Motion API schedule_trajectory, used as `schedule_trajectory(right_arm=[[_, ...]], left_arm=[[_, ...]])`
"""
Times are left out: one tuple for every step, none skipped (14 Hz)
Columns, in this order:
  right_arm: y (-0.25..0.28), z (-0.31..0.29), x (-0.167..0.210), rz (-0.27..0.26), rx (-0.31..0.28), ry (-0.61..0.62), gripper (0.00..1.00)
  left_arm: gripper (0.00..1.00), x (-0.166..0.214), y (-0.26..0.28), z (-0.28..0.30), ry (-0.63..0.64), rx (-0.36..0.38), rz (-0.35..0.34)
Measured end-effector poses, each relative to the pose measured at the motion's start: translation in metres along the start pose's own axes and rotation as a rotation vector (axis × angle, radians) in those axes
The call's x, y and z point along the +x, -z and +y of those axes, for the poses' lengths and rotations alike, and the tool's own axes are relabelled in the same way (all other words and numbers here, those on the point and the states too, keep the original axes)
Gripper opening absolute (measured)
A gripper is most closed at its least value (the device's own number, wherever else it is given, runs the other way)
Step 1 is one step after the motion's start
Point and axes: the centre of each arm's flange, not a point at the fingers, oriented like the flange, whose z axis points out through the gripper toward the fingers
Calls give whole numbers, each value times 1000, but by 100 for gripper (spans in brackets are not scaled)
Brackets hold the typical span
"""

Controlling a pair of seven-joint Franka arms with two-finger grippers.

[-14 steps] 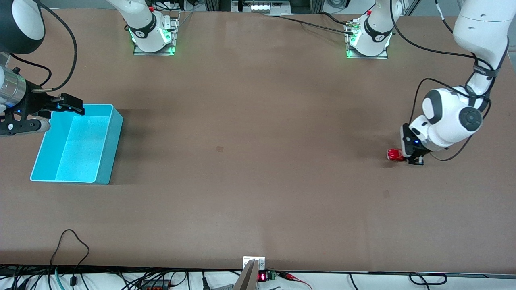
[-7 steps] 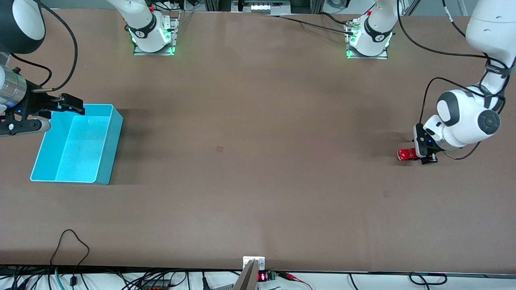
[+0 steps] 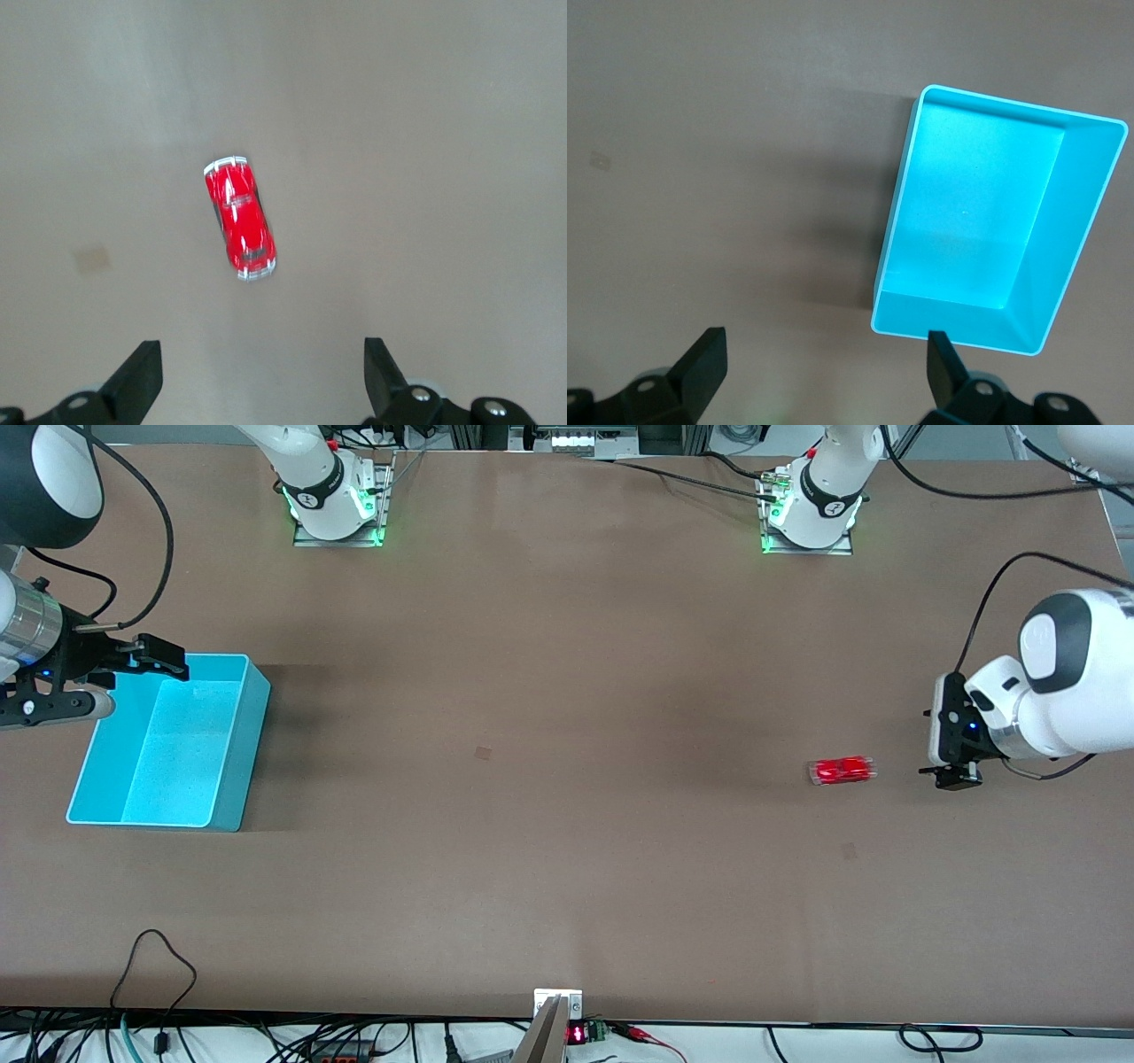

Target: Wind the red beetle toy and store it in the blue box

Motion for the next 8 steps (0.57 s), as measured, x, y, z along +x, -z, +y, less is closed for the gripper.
schedule_trajectory(right_arm=[[-3,-1,3,-2,0,3,100],[-7,-2,5,-6,1,5,100],[-11,-3,7,-10,1,6,100],[-13,-3,9,-11,1,7,100],[-14,-3,10,-14,1,7,100],[-15,-3,10,-15,2,12,100],[-17,-3,10,-20,2,29,100],[-23,-3,10,-30,4,59,100]], left_arm=[[100,23,10,-3,-29,16,-3],[100,47,16,-5,-36,26,-6],[100,70,19,-7,-23,30,-9],[100,90,19,-9,9,31,-12],[100,108,17,-10,58,30,-14],[100,125,16,-12,120,33,-16],[100,140,16,-14,187,47,-16],[100,153,18,-17,259,74,-11]])
